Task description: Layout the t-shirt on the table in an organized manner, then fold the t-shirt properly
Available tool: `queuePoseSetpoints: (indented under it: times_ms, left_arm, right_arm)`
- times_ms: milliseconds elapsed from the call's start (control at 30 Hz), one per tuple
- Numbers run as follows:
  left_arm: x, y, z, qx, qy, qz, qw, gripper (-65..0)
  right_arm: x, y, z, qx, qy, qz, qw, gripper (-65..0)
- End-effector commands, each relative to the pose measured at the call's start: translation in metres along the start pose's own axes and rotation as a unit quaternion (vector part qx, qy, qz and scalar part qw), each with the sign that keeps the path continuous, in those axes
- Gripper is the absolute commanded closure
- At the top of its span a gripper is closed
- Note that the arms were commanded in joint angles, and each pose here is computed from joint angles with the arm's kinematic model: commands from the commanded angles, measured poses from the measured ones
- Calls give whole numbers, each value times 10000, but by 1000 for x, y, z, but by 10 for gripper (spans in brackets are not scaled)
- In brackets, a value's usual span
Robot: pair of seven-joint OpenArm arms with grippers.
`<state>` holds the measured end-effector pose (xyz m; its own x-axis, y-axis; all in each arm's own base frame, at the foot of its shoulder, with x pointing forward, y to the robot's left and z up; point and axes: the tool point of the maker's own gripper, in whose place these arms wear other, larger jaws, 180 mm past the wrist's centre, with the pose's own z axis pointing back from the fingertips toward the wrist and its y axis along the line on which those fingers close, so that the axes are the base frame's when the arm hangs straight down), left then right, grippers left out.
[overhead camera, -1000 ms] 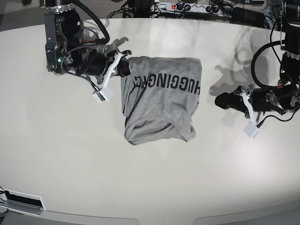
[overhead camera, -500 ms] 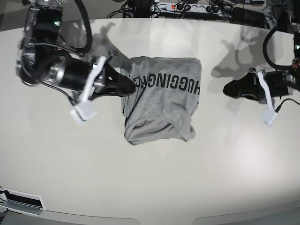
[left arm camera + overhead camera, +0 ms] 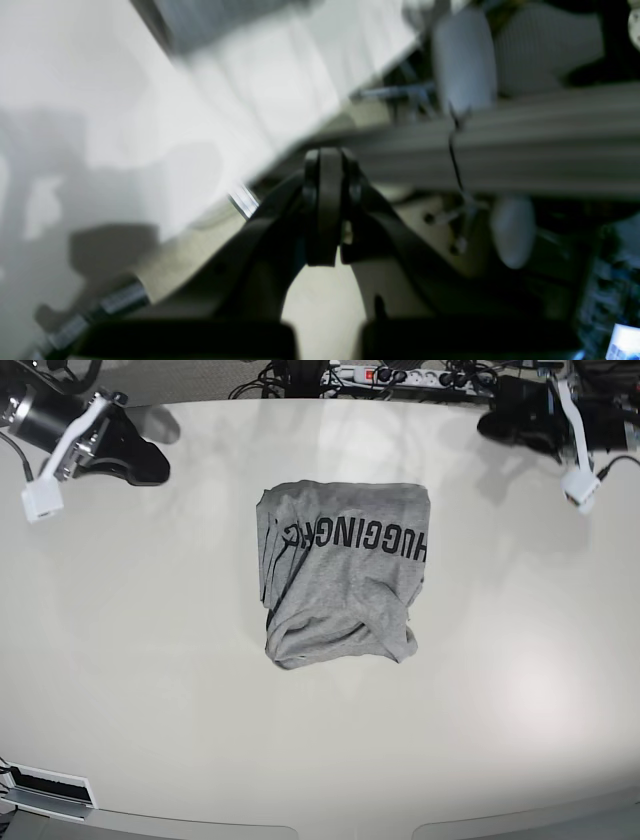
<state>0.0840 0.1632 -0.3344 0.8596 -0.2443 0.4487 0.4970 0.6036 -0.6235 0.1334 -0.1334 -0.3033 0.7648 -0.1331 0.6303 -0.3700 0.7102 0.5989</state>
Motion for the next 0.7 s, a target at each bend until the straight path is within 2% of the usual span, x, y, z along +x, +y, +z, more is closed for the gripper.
queuePoseSetpoints:
  times_ms: [0, 200, 333, 433, 500, 567, 600, 667]
  left_arm:
    - [-4, -7, 4, -72, 22, -2, 10000, 0]
    - [-65, -25, 6, -102, 745, 572, 9955, 0]
    - [-103, -38, 11, -99, 1245, 893, 9881, 0]
    - [-121, -53, 14, -181, 1351, 1181, 9836, 0]
    - [-132, -57, 12, -115, 1388, 1272, 9820, 0]
    - [-145, -60, 6, -58, 1507, 1305, 9799, 0]
    - [-153, -62, 2, -68, 1581, 1332, 9784, 0]
    - [-171, -68, -8, -155, 1729, 1433, 9743, 0]
  right_arm:
    - [-4, 7, 9, 5, 31, 45, 10000, 0]
    - [-58, 23, 37, -190, 751, -485, 9958, 0]
    - [-93, 35, 56, -268, 1232, -952, 9874, 0]
    - [-115, 44, 69, -301, 1532, -1265, 9796, 0]
    - [-139, 37, 81, -584, 1942, -1433, 9687, 0]
    - [-167, 24, 92, -923, 2411, -1605, 9527, 0]
    - [-182, 19, 96, -1030, 2646, -1691, 9438, 0]
    - [-204, 12, 97, -1103, 2871, -1871, 9330, 0]
